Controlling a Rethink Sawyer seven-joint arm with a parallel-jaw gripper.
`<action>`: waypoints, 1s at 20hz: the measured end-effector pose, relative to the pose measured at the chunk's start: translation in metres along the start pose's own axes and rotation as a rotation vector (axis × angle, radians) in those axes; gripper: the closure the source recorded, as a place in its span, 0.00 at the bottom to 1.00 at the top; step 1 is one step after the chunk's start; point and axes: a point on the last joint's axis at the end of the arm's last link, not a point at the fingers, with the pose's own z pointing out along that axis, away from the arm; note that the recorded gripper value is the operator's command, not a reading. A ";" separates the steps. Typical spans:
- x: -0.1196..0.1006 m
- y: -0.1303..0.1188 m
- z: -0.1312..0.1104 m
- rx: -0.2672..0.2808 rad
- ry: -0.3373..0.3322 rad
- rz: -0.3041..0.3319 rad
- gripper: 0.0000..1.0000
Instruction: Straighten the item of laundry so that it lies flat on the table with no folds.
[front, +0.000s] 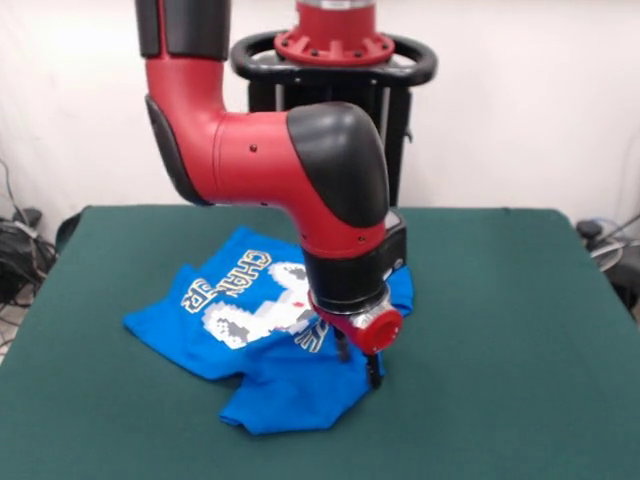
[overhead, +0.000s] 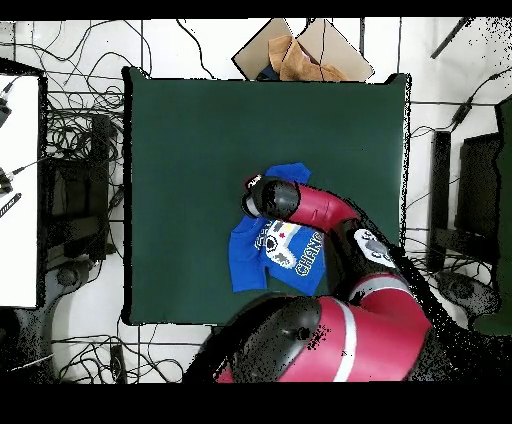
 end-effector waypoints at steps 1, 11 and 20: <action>0.001 0.000 0.000 -0.008 0.003 0.003 0.00; 0.068 0.034 0.013 -0.075 0.128 -0.015 0.00; 0.121 0.058 0.023 -0.083 0.182 -0.049 0.00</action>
